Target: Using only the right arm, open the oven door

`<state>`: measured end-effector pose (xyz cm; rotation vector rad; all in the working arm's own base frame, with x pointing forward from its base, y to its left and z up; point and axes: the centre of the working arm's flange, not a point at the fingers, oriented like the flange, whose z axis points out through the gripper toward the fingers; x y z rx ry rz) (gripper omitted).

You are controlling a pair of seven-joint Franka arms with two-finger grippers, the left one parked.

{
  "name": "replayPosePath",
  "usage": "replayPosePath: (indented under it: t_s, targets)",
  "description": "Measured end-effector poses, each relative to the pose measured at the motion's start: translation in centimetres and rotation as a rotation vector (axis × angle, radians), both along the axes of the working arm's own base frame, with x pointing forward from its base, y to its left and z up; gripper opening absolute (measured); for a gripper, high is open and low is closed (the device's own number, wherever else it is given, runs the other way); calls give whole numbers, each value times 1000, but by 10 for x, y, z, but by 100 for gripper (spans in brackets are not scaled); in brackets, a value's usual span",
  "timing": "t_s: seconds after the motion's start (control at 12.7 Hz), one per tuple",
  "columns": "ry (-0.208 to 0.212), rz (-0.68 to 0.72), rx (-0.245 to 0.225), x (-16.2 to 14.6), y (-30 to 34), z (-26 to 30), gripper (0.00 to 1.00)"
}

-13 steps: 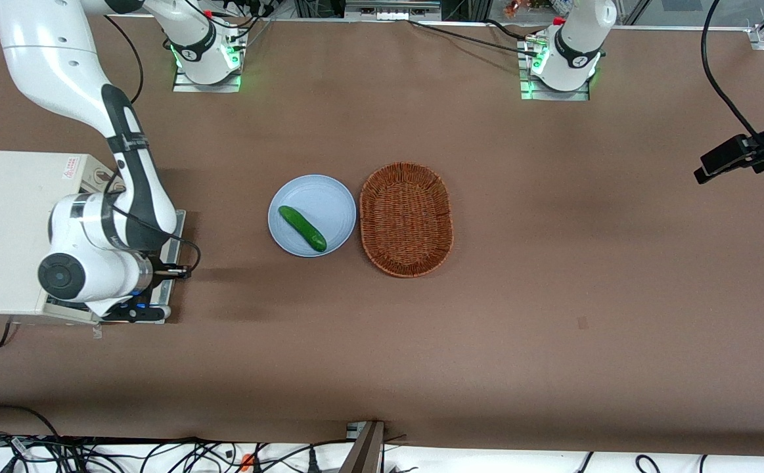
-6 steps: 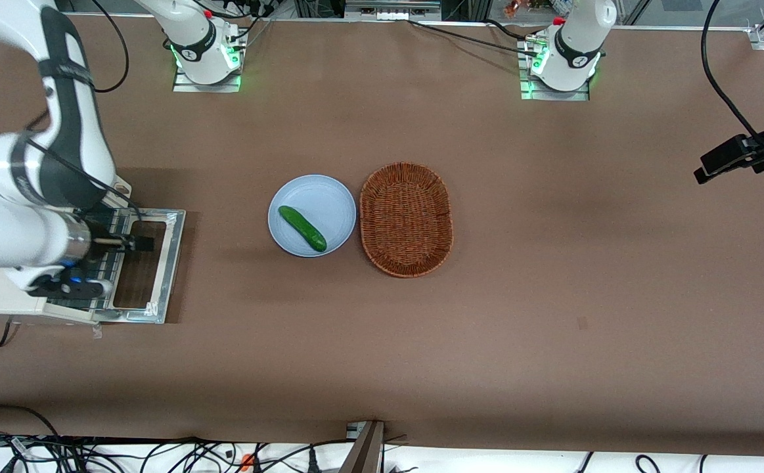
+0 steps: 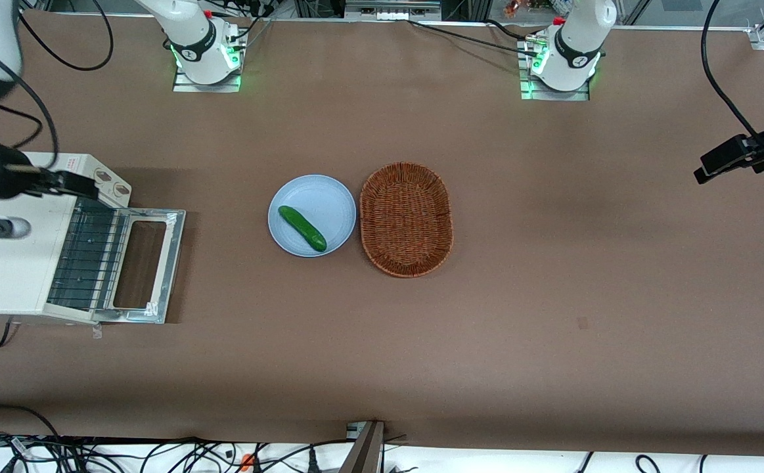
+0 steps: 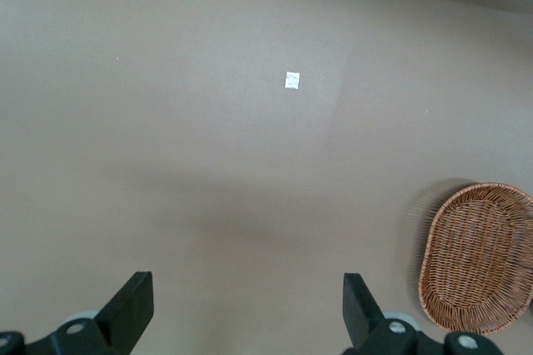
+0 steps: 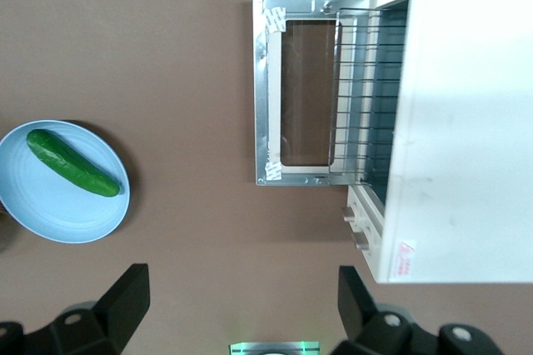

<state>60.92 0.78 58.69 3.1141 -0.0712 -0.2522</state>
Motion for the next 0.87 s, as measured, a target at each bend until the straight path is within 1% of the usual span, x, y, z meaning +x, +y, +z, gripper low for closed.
replayPosePath:
  t_s: [0.08,0.24,0.55,0.71,0.87]
  targets:
    - [-16,-10,3,-12,-10,15,100]
    - [-26,-32,9,-34,-29,28,100]
    - [-48,-53,19,-67,-42,14,100]
    - [-60,-53,22,-78,-42,18,100]
    - [-80,-52,22,-80,-42,24,100]
